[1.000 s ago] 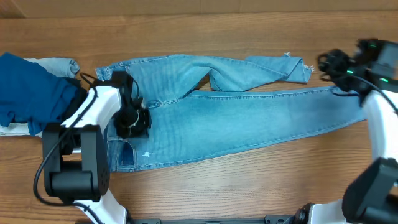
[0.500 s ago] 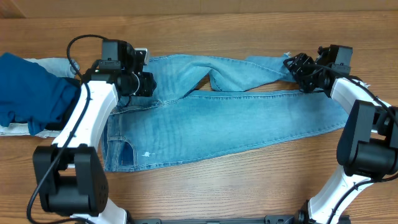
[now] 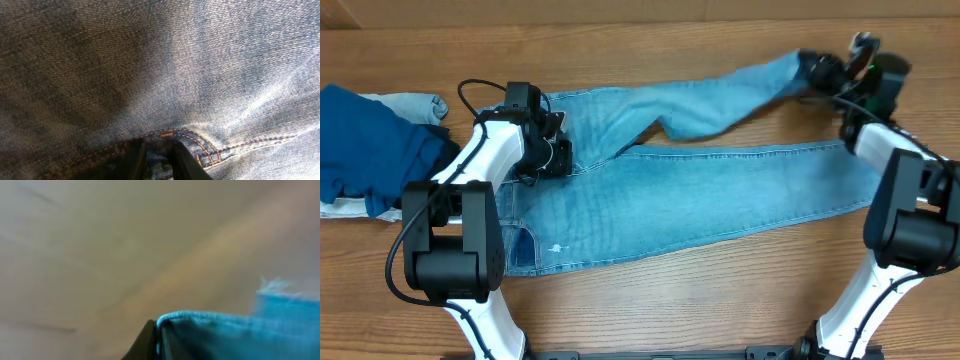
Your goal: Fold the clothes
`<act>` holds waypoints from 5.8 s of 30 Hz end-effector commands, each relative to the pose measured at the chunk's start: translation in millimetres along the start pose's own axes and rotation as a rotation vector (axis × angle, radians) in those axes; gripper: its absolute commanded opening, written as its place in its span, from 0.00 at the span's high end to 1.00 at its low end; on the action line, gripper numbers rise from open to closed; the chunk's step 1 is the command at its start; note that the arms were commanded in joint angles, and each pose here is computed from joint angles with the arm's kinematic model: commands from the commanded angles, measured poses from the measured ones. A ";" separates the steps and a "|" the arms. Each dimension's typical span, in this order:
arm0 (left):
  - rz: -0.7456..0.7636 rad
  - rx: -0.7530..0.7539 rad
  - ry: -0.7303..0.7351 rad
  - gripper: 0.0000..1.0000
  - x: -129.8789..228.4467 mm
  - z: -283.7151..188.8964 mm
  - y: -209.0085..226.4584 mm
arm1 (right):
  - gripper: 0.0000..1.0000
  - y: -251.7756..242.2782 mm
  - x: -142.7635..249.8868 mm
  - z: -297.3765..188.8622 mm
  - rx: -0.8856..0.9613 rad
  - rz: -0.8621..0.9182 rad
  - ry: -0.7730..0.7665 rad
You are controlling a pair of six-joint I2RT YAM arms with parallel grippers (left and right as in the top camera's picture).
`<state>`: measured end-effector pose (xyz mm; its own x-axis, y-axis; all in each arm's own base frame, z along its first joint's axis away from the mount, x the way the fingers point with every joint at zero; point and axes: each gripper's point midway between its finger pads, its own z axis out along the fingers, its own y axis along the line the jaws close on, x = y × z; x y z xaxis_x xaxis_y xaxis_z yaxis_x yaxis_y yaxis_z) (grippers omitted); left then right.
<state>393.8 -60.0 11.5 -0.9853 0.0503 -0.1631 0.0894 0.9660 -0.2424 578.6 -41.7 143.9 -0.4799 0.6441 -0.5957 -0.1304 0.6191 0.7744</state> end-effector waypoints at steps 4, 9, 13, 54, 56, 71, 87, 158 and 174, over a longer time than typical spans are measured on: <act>-0.015 -0.014 0.049 0.78 9.8 11.3 4.2 | 0.95 3.7 -50.9 -30.3 -0.046 -0.020 0.007; -0.014 -0.016 0.041 0.78 7.9 11.4 4.6 | 0.91 -68.6 -26.6 -53.7 0.238 0.074 0.074; -0.013 -0.016 0.041 0.78 7.8 11.4 4.6 | 0.91 -71.8 -23.1 -61.9 0.226 0.120 0.100; -0.005 0.007 0.021 0.78 2.7 11.6 0.6 | 0.35 -54.9 5.1 -44.2 0.814 0.593 0.144; -0.005 0.007 0.022 0.78 3.0 11.6 0.6 | 0.38 -71.1 15.4 -37.5 0.831 0.617 0.155; -0.005 0.007 0.021 0.78 2.8 11.6 0.6 | 0.96 55.5 -36.5 -139.4 1.001 0.149 0.069; -0.008 0.014 0.016 0.78 1.6 11.6 -0.6 | 0.11 -74.5 5.6 -98.5 1.056 0.275 0.254; 0.035 0.092 -0.139 0.74 -77.1 48.8 -15.5 | 0.31 -116.5 70.7 -146.9 1.024 0.379 0.479; 0.025 0.092 -0.105 0.70 -68.8 49.8 -15.0 | 0.27 -175.6 -31.2 -208.9 0.875 0.439 0.149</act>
<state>483.1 -87.5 7.4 -0.9363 0.0352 -0.3496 0.1528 0.9367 -0.3151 448.6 -224.9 49.2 -0.5178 0.8333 -0.1938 0.7416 0.5501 0.3839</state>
